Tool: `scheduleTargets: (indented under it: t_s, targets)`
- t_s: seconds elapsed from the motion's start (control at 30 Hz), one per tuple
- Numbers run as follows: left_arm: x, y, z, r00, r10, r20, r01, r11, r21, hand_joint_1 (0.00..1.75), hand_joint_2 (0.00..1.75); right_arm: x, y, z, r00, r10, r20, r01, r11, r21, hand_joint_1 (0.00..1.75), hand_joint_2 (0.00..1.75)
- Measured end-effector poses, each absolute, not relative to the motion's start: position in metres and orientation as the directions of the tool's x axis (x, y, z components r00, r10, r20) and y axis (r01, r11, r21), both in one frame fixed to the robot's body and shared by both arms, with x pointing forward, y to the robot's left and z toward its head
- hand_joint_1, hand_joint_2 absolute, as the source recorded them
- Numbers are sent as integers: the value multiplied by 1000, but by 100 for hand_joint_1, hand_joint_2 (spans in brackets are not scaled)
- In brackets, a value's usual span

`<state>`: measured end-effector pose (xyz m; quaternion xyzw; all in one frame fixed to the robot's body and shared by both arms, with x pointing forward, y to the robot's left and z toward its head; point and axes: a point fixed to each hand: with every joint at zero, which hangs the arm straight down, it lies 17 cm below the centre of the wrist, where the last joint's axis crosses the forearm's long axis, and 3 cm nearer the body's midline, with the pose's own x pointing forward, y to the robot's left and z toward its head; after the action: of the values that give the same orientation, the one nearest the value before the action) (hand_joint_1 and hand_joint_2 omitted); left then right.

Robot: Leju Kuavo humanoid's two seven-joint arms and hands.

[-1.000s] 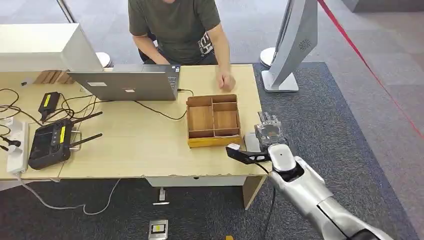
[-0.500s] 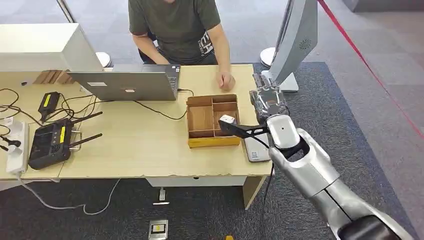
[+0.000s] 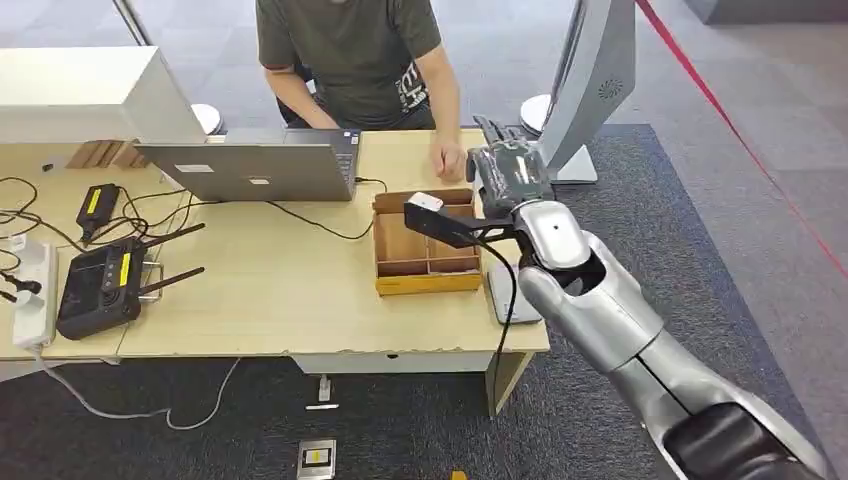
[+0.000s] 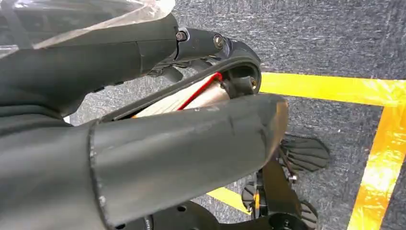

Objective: Pass the card to the sensor for recognition and then transmit it.

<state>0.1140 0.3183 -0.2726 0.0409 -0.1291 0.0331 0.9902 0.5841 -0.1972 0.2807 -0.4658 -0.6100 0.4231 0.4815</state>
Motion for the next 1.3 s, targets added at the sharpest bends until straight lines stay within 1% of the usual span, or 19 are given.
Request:
scheduleTargets:
  t_s: [0.9,1.3]
  targets:
    - [109,322,-274,971,52,232,-74,994,85,0,0,598,-197,258,-70,971,230,106,237,-966,175,175]
    - [108,322,-274,972,42,232,-64,994,88,0,0,600,-207,243,-46,979,199,83,202,-976,175,175]
